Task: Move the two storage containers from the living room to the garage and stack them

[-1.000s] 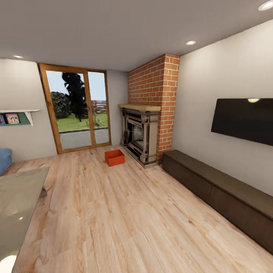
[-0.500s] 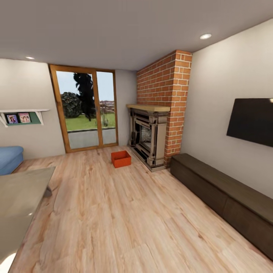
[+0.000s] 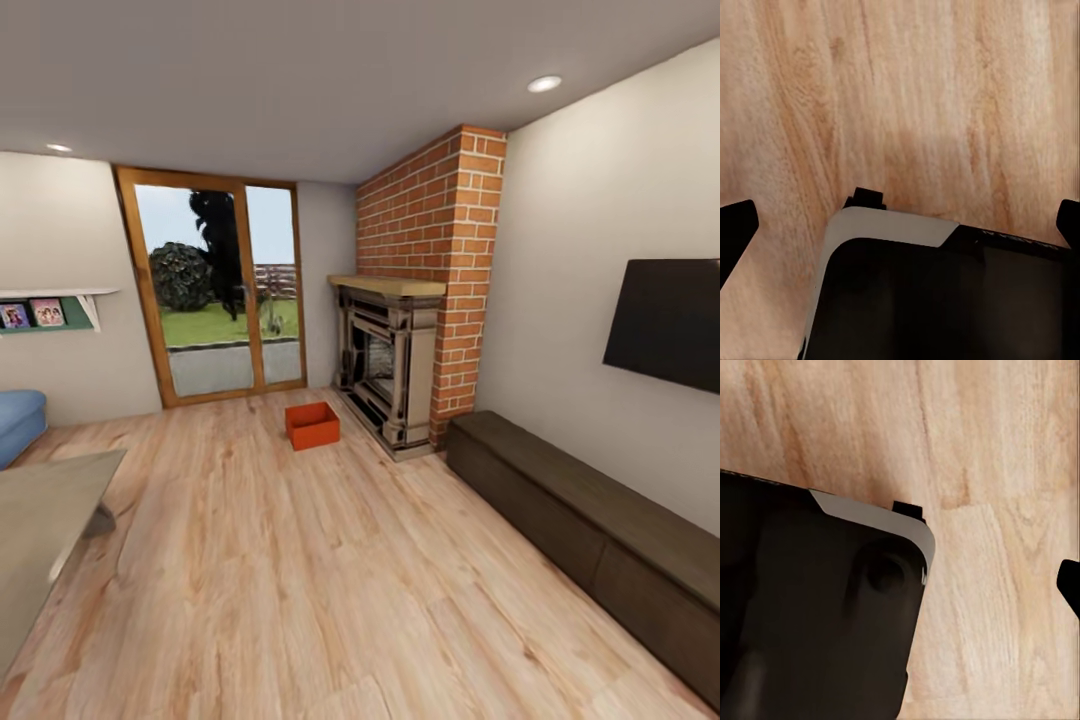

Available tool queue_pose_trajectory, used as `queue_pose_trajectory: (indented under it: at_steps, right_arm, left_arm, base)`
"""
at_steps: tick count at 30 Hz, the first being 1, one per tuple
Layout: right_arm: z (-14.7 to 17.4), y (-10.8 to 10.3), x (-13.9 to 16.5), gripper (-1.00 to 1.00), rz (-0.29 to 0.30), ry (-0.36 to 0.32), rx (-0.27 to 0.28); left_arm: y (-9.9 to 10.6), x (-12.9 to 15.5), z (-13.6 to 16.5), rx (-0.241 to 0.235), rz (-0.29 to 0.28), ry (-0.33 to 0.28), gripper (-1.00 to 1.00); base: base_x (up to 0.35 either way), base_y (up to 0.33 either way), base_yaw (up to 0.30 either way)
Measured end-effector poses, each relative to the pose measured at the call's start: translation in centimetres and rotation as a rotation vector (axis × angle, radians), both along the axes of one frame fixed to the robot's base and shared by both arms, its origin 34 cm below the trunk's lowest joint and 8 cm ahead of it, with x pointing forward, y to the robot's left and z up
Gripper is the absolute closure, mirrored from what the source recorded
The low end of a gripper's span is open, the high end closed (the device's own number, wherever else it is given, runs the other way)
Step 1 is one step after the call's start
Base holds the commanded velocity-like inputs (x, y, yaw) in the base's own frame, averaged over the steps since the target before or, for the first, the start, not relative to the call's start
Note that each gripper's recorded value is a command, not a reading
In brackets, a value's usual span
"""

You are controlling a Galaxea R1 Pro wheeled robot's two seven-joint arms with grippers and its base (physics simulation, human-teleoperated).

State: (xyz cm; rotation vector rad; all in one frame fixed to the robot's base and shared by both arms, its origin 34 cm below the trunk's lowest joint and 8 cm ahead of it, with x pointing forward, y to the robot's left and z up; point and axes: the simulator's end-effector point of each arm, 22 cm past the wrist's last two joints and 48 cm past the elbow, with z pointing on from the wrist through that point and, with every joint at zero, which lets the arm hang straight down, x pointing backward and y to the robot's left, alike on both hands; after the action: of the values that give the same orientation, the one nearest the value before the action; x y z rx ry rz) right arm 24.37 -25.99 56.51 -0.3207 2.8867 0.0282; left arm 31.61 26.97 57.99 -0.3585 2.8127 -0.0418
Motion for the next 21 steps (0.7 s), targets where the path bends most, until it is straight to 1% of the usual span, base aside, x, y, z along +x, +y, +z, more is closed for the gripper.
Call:
queue_pose_trajectory:
  at_steps: [6, 8, 12, 21]
  right_arm:
    - [-0.01, 0.16, -0.03, -1.00, -0.002, 0.000, 0.002]
    - [-0.01, 0.19, -0.01, -1.00, -0.002, 0.000, 0.002]
    - [0.00, 0.19, 0.01, -1.00, 0.000, 0.000, 0.001]
    - [-0.01, 0.19, 0.01, -1.00, 0.002, 0.001, 0.001]
  left_arm:
    - [0.00, 0.00, 0.00, 0.000, 0.000, 0.000, -1.00]
    - [0.01, -0.01, 0.00, 0.000, 0.000, 0.000, -1.00]
    - [0.02, -0.01, 0.00, 0.000, 0.000, 0.000, -1.00]
    - [0.08, -0.01, 0.00, 0.001, 0.001, 0.000, -1.00]
  base:
    - [0.305, -0.146, 0.002]
    - [0.306, -0.140, 0.096]
    - [0.306, -0.136, 0.226]
    - [0.306, -0.133, 0.272]
